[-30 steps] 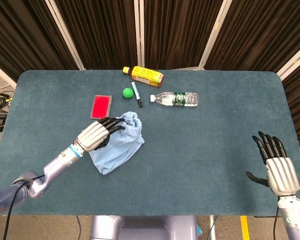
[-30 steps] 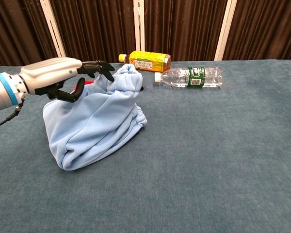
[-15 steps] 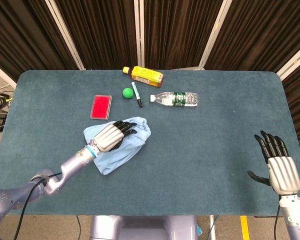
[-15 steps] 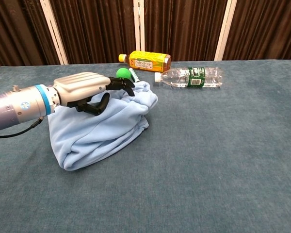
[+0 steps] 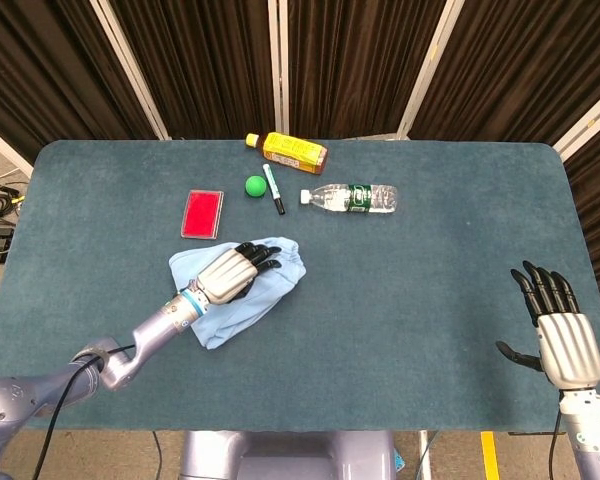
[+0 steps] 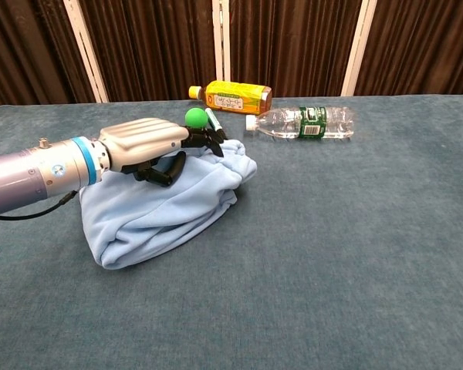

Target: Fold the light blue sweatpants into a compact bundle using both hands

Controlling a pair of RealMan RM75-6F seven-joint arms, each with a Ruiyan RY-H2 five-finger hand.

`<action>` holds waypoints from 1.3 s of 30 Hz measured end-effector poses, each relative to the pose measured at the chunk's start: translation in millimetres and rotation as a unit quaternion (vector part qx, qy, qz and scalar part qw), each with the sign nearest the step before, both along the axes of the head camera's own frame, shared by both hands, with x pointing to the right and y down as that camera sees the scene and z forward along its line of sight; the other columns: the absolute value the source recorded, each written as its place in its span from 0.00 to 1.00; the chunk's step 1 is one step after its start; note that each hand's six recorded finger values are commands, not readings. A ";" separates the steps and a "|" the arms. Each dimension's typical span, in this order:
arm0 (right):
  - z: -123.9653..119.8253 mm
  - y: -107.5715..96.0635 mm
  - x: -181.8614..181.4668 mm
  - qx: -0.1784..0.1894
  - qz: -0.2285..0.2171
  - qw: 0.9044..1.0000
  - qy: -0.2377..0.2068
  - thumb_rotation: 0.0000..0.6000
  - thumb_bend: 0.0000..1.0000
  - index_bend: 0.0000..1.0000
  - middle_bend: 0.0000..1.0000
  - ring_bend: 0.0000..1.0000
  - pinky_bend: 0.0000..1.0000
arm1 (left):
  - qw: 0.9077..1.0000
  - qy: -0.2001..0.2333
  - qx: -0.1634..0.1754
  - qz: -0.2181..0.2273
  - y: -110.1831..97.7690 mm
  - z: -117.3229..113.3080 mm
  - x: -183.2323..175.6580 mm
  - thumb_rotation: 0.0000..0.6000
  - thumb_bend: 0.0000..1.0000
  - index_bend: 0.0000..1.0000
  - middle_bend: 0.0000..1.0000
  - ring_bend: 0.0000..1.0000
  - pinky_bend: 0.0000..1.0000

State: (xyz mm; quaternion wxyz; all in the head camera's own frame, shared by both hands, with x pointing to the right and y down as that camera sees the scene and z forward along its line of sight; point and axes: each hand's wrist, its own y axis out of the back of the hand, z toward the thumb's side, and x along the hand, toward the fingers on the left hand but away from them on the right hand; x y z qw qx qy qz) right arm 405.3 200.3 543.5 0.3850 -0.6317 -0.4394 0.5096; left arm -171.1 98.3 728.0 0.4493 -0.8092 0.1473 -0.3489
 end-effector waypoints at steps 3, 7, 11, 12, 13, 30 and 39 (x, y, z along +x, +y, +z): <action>-0.7 0.1 -0.4 0.001 0.000 1.000 -0.001 1.00 0.00 0.00 0.00 0.00 0.00 | 1.000 0.006 0.007 -0.002 -3.5 -6.0 -1.7 1.00 0.96 0.15 0.01 0.10 0.15; -2.7 0.4 -1.9 0.004 -0.002 1.000 -0.003 1.00 0.00 0.00 0.00 0.00 0.00 | 0.999 0.022 0.025 -0.009 -11.7 -20.1 -6.6 1.00 0.55 0.01 0.00 0.00 0.01; -5.4 1.0 -4.1 0.007 -0.004 1.000 -0.008 1.00 0.00 0.00 0.00 0.00 0.00 | 0.997 0.047 0.052 -0.019 -22.1 -43.5 -16.1 1.00 0.29 0.00 0.00 0.00 0.00; -5.7 1.2 -4.7 0.007 -0.005 1.000 -0.009 1.00 0.00 0.00 0.00 0.00 0.00 | 0.997 0.052 0.057 -0.024 -24.6 -50.9 -19.8 1.00 0.25 0.00 0.00 0.00 0.00; -6.0 1.5 -5.6 0.007 -0.007 1.000 -0.009 1.00 0.00 0.00 0.00 0.00 0.00 | 0.996 0.056 0.060 -0.028 -26.3 -56.2 -22.6 1.00 0.22 0.00 0.00 0.00 0.00; -16.5 6.6 -10.8 0.016 -0.021 1.000 -0.017 1.00 0.00 0.00 0.00 0.00 0.00 | 0.971 0.052 0.096 -0.212 -20.1 -161.0 -146.9 1.00 0.12 0.00 0.00 0.00 0.00; -21.3 7.2 -4.5 0.023 -0.021 0.999 0.001 1.00 0.00 0.00 0.00 0.00 0.00 | 0.934 -0.009 0.116 -0.339 64.0 -193.1 -237.7 1.00 0.12 0.00 0.00 0.00 0.00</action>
